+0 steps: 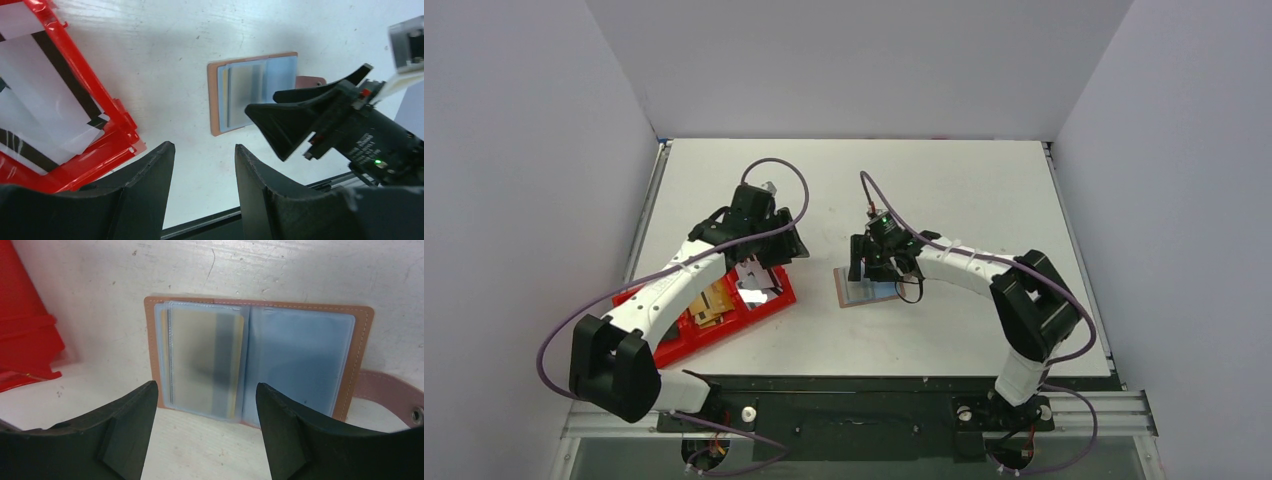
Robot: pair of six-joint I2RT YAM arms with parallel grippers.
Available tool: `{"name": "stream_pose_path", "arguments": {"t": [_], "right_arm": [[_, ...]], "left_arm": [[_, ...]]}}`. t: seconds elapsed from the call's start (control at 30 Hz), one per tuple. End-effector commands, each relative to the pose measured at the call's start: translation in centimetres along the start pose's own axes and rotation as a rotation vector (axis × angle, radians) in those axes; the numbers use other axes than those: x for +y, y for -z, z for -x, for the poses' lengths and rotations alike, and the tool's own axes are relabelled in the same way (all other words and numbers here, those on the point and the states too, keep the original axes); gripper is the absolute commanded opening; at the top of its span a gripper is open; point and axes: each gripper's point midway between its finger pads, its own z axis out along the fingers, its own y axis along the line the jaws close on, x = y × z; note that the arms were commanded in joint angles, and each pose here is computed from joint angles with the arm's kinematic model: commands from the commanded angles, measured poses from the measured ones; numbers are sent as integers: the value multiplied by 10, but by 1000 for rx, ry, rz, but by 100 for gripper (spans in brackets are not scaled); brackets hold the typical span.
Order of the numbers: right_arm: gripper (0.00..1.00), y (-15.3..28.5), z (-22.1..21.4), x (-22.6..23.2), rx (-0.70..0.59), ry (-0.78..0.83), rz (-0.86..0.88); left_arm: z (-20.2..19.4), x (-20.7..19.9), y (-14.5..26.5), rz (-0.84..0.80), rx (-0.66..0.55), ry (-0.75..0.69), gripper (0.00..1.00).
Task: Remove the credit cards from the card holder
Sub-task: Remove the credit card from the card holder.
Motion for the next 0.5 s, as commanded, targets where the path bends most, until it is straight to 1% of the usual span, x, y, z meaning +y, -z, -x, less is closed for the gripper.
{"name": "stream_pose_path", "arguments": {"t": [0.0, 0.27, 0.43, 0.47], "right_arm": [[67, -6, 14, 5, -41, 46, -62], [64, -22, 1, 6, -3, 69, -114], [57, -29, -7, 0, 21, 65, -131], [54, -29, -7, -2, 15, 64, -143]], "left_arm": [[11, -26, -2, -118, -35, 7, 46], [3, -27, -7, -150, -15, 6, 46], [-2, -27, -12, -159, 2, 8, 46], [-3, -27, -12, -160, 2, 7, 46]]}}
